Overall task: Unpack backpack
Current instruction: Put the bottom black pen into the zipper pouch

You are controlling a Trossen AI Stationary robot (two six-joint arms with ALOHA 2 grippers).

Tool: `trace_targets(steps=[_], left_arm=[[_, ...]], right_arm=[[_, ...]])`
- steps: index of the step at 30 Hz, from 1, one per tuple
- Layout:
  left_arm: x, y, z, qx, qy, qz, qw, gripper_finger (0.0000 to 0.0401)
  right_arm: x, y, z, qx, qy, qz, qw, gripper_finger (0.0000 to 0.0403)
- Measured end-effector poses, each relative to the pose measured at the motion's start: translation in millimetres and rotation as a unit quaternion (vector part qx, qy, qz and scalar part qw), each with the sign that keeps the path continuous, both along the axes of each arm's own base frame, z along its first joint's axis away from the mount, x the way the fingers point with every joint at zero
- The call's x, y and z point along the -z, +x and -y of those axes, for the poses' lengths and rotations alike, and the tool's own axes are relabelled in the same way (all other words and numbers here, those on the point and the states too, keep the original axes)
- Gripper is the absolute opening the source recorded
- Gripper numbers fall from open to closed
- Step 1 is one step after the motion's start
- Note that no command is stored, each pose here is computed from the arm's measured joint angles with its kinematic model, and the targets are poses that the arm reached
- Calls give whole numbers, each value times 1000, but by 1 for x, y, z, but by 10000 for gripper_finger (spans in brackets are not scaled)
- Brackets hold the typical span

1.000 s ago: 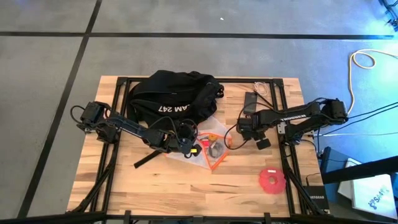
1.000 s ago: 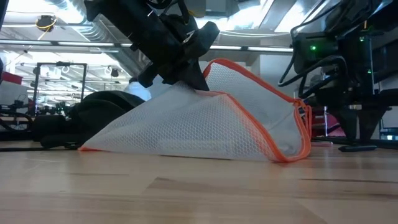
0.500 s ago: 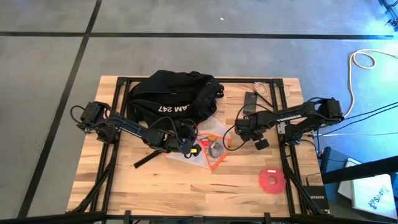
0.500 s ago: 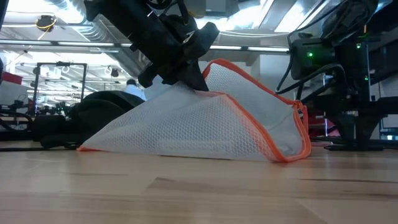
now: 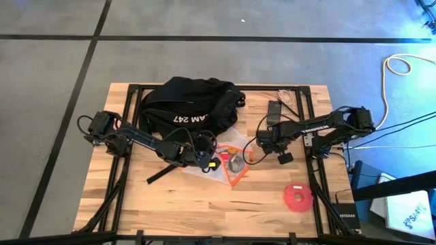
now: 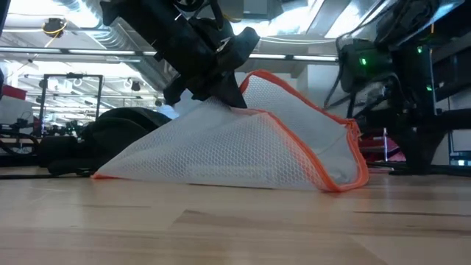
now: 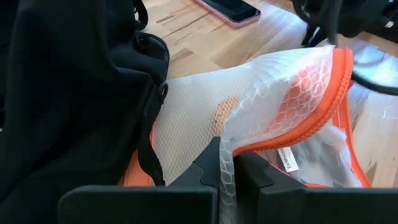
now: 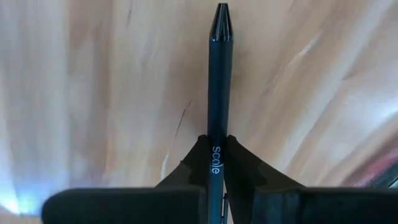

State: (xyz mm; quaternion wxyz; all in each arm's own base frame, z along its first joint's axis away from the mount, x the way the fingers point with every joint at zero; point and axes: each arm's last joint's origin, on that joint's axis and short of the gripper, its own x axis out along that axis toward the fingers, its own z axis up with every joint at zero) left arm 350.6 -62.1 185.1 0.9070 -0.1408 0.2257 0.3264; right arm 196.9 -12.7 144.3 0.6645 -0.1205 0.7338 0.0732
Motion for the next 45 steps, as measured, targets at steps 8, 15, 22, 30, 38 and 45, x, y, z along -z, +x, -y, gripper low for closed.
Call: trace_targets(steps=[8, 15, 22, 30, 38, 45], left_arm=[[0, 0, 0, 0, 0, 0, 1000, 0], [0, 0, 0, -1, -1, 1, 1000, 0], [0, 0, 0, -1, -2, 1, 1000, 0], [0, 0, 0, -1, -2, 1, 1000, 0], [0, 0, 0, 0, 0, 0, 1000, 0], [0, 0, -1, -2, -2, 2, 1000, 0]], right_arm=[[-37, 24, -31, 78, 42, 55, 995, 2], [-55, 35, -62, 246, 85, 95, 961, 1], [-57, 45, -102, 246, 124, 195, 941, 1], [-71, 62, -123, 199, 93, 382, 898, 2], [-66, 56, -124, 177, 111, 331, 920, 1], [-33, 53, -136, 153, 83, 236, 956, 0]])
